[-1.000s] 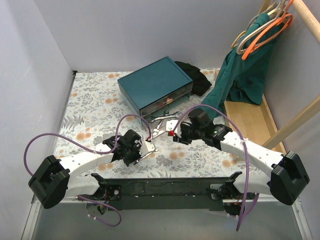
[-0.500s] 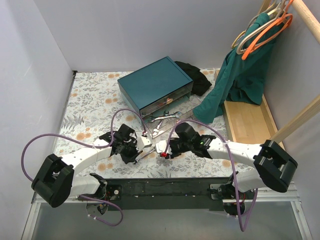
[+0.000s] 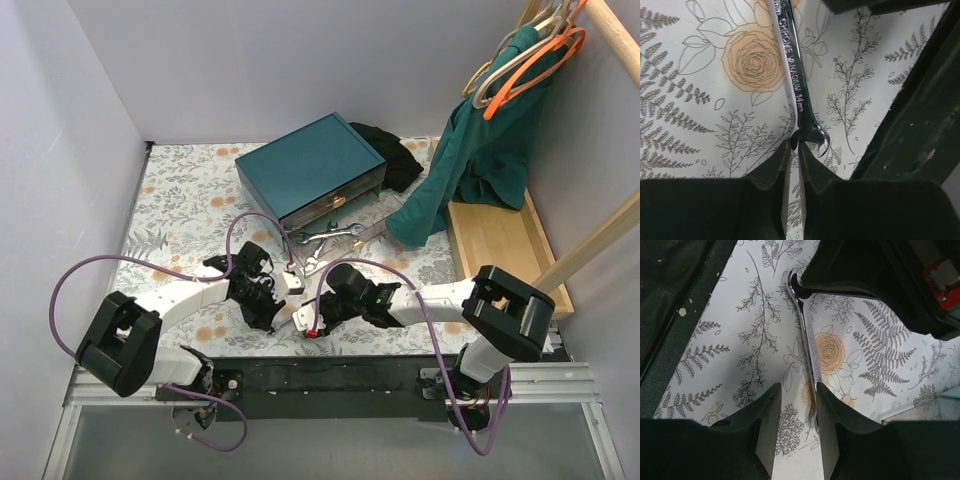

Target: Sort the tools into containers

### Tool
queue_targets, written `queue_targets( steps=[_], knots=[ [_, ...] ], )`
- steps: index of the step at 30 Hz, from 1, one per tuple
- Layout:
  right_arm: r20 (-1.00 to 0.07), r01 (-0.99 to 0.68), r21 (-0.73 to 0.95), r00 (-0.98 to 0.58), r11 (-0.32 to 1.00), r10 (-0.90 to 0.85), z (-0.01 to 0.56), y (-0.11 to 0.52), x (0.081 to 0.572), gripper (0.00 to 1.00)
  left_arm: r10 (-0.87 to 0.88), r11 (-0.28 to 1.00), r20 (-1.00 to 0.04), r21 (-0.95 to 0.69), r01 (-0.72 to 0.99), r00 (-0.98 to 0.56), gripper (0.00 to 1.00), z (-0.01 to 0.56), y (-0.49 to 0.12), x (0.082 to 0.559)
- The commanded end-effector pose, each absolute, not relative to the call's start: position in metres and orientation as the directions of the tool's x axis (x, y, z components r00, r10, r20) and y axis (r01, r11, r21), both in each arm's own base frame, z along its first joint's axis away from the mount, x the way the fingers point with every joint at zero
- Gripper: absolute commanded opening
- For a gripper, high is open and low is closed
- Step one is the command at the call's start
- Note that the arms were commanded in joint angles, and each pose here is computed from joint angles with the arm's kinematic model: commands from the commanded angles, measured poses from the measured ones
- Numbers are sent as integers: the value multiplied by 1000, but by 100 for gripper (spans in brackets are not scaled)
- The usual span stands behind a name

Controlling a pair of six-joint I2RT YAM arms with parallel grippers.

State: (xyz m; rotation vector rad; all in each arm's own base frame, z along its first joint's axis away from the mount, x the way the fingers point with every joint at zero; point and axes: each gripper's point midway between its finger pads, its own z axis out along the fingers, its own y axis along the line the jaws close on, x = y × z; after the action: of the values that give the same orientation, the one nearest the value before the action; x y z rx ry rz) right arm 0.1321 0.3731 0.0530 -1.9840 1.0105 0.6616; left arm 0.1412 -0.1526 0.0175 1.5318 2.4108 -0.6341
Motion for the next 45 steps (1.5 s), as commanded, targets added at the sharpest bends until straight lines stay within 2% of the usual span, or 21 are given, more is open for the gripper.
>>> queue_targets(
  steps=[1,14,16,19,20,24,25,29,30,32,33,35,38,42,45],
  knots=[
    [-711,-787,-504,612,-356,-347,65,399,138,43,837,352,-296,-350,868,-459,0,9,-139,111],
    [-695,-761,-483,634,-433,-339,36,419,129,46,820,348,-321,-377,858,-473,0,16,-145,110],
    [-680,-745,-482,650,-461,-340,29,417,128,42,815,349,-327,-381,856,-478,0,18,-147,111],
    [-676,-734,-431,648,-525,-351,15,409,118,26,798,355,-351,-383,853,-490,0,22,-152,117],
    [-679,-723,-421,652,-547,-338,14,408,113,17,789,360,-362,-380,852,-496,0,24,-153,121],
    [-688,-723,-369,635,-584,-352,10,398,102,4,776,366,-383,-374,852,-502,0,29,-156,130],
    [-690,-724,-364,632,-585,-353,11,397,101,1,772,366,-391,-371,853,-501,0,30,-157,132],
    [-692,-732,-375,629,-569,-353,29,400,105,1,748,383,-427,-348,856,-508,0,42,-161,149],
    [-693,-738,-367,623,-567,-362,32,398,105,1,725,405,-457,-322,856,-515,13,54,-166,163],
    [-691,-744,-392,626,-541,-361,51,404,116,1,678,426,-539,-265,865,-499,30,81,-170,184],
    [-686,-753,-371,616,-543,-386,54,399,118,1,659,433,-578,-232,871,-481,42,95,-171,194],
    [-675,-764,-402,620,-505,-400,78,399,136,1,593,455,-695,-126,881,-406,48,141,-178,221],
    [-663,-793,-401,597,-459,-452,101,386,157,1,525,498,-789,-19,867,-319,52,191,-183,244],
    [-641,-791,-479,611,-380,-464,157,378,186,1,432,608,-869,83,790,-241,55,235,-179,272],
    [-579,-749,-551,661,-368,-478,184,360,208,1,373,666,-912,137,733,-170,59,258,-175,286]
  ],
)
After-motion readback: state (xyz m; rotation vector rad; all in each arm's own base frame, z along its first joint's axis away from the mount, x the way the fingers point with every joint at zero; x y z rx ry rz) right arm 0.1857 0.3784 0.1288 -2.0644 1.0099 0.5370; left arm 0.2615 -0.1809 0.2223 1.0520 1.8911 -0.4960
